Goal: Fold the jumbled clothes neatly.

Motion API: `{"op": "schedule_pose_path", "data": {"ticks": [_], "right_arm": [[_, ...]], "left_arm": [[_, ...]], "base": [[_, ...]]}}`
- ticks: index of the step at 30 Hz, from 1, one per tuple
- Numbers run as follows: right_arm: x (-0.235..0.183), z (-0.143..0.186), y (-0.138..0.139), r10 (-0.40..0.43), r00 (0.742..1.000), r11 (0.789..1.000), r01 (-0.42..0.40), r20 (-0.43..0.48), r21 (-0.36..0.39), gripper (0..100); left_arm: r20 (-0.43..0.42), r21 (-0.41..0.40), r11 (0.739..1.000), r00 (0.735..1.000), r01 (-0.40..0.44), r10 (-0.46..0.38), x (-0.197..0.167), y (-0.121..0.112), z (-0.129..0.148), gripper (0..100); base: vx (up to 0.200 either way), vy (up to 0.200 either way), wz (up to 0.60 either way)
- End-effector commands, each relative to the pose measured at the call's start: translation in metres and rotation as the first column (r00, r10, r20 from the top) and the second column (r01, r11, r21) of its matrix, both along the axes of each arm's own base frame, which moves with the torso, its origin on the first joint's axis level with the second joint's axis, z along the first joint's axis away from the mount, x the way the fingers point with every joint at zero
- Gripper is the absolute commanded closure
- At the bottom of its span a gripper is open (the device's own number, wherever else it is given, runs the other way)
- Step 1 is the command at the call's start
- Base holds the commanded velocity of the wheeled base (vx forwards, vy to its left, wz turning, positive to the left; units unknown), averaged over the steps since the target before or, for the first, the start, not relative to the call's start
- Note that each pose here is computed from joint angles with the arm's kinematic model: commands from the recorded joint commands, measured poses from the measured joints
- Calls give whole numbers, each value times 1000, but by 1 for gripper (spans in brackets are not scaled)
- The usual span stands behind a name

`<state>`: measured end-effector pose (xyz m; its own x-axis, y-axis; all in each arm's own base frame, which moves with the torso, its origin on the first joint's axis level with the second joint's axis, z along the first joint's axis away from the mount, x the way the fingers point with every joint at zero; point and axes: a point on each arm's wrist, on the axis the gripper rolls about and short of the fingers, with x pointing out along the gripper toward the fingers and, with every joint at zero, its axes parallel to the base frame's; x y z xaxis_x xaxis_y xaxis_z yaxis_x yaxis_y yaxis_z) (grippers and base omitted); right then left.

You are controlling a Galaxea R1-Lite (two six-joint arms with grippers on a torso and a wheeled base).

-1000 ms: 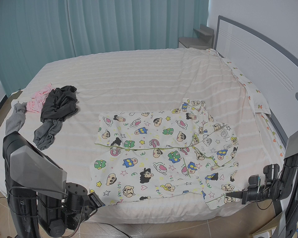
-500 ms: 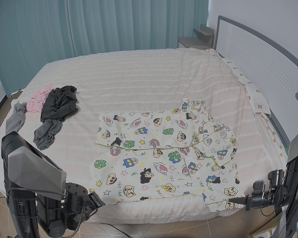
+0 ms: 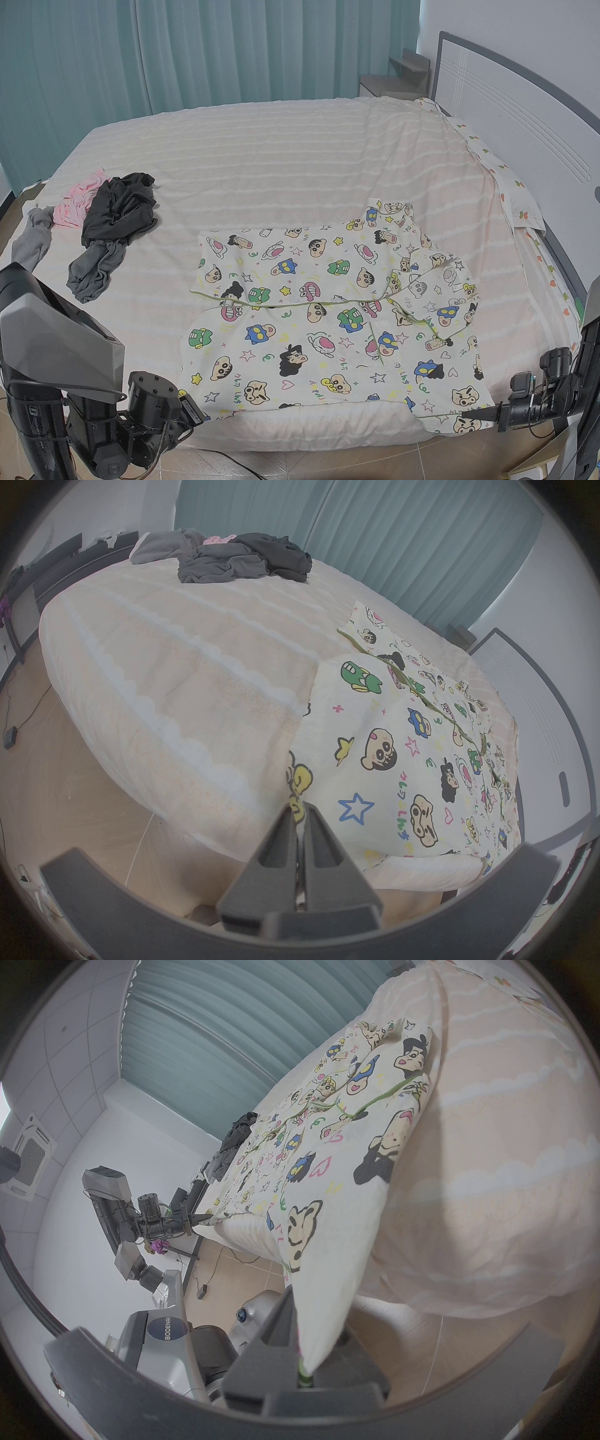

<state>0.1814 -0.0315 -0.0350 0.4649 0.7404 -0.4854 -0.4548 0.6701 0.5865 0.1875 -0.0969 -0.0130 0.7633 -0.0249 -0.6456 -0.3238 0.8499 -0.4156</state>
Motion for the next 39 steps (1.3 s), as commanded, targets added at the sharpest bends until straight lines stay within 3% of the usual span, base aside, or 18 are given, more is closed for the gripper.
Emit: {"op": "schedule_pose_path", "data": {"ticks": [1, 12, 19, 34, 39], "right_arm": [[-7, 8, 2, 7, 1000, 1000, -7, -3, -3, 100], [-20, 9, 0, 31, 999, 1000, -31, -35, -1, 100], [-36, 18, 1, 45, 995, 999, -44, -87, 11, 100], [-54, 30, 4, 32, 984, 999, -25, -177, 41, 100], [-61, 35, 6, 33, 979, 999, -24, -200, 47, 100]], "left_arm": [[6, 0, 1000, 1000, 5, -5, -3, 1, 4, 100], [-44, 28, 1000, 999, 13, -12, -7, 2, 0, 100], [-70, 39, 997, 995, 70, -68, -19, -5, 7, 100], [-211, 61, 997, 977, 50, -36, -38, -4, 3, 100], [-215, 49, 997, 976, 52, -40, -44, -4, 9, 100]], "base": [[0, 0, 0], [0, 0, 0], [0, 0, 0], [0, 0, 0], [0, 0, 0]]}}
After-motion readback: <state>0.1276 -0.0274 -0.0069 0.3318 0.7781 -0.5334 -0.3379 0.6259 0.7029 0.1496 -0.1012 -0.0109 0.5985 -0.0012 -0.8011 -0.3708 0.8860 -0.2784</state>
